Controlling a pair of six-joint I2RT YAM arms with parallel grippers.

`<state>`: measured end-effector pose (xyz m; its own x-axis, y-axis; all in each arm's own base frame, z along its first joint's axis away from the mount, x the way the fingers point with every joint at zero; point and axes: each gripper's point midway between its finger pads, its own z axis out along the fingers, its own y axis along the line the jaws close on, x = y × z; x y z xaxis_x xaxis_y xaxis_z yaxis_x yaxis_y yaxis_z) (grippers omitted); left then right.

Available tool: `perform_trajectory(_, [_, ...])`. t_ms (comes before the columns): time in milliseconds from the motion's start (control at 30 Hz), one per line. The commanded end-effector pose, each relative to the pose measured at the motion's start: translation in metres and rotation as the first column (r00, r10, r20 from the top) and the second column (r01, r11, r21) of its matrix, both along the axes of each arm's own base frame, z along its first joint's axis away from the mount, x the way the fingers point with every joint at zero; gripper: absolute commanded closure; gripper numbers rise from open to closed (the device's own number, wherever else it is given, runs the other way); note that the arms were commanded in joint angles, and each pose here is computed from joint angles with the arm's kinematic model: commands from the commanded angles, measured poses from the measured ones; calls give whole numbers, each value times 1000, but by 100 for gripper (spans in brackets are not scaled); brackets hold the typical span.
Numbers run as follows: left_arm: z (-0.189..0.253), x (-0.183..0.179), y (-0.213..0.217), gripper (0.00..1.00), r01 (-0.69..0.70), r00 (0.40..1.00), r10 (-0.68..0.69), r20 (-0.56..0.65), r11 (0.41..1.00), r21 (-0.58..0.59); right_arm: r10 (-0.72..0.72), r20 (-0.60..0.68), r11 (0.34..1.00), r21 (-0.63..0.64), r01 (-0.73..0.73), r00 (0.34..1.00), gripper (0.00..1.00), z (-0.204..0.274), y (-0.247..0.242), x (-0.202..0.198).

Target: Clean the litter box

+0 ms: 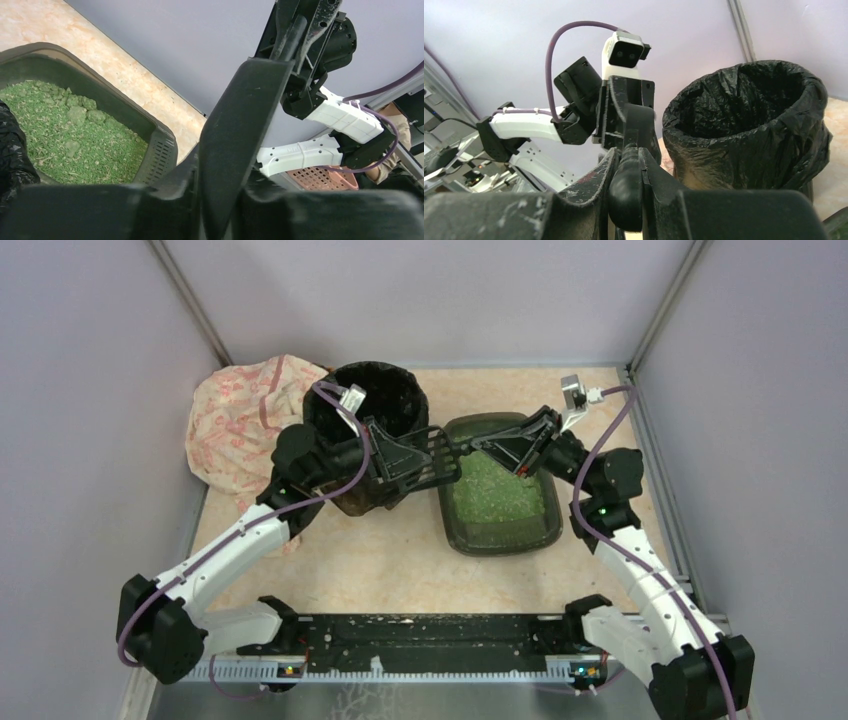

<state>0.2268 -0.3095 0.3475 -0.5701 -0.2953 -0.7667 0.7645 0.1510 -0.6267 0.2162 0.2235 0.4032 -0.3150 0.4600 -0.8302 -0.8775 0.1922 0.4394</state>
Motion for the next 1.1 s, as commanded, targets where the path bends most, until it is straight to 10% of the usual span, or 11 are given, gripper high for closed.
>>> perform_trajectory(0, [0,0,4,55,-27,1000,27,-6,1000,5,-36,78,999,20,35,996,100,18,-4,-3])
perform_trajectory(67, [-6,1,6,19,-46,999,46,-4,999,24,-29,71,999,18,28,997,100,18,-3,-2])
perform_trajectory(167, [-31,1,14,4,-87,996,87,-1,990,111,-44,58,999,14,43,997,100,20,-3,5])
perform_trajectory(567, [-25,-25,61,5,-241,962,206,179,949,202,-274,-31,962,18,274,961,100,58,-42,65])
perform_trajectory(767, [-12,-21,82,7,-353,920,295,260,909,219,-646,-178,762,-212,612,742,100,23,-96,119])
perform_trajectory(1067, [-22,-2,83,10,-391,912,316,259,860,328,-804,-209,583,-457,672,556,100,-65,-132,138])
